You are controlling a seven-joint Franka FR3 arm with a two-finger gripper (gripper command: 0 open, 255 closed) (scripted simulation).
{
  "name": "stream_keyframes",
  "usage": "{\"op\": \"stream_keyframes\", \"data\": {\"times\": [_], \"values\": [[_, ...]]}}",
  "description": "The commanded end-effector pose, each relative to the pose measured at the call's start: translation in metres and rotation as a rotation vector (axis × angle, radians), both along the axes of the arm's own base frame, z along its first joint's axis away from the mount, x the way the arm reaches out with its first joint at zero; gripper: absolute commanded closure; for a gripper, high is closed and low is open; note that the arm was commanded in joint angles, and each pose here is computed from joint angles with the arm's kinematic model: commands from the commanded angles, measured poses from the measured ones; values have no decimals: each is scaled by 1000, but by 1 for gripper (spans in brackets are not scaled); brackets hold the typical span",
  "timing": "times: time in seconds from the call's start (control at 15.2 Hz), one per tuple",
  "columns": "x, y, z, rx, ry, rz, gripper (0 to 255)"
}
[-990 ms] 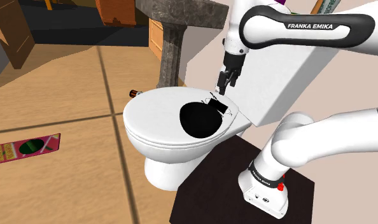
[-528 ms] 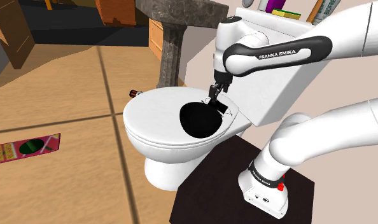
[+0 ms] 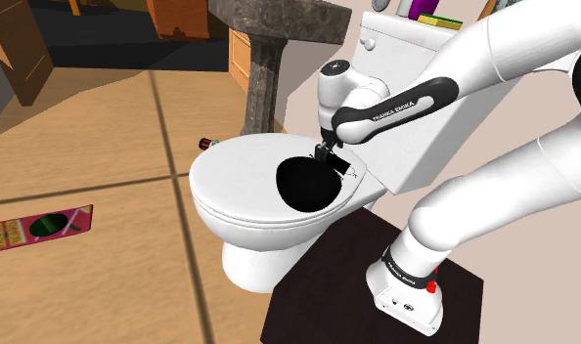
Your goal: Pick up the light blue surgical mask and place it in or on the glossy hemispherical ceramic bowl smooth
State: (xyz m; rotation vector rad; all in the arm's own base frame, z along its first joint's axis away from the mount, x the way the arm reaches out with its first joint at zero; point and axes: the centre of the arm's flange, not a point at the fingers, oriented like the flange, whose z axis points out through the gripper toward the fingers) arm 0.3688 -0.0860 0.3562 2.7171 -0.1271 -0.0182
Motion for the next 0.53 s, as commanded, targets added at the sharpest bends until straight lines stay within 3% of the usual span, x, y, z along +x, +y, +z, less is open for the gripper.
{"op": "stream_keyframes", "data": {"times": [0.0, 0.46], "values": [[-1, -4, -11, -5, -2, 0, 0], [-1, -14, -33, -5, -2, 0, 0]]}}
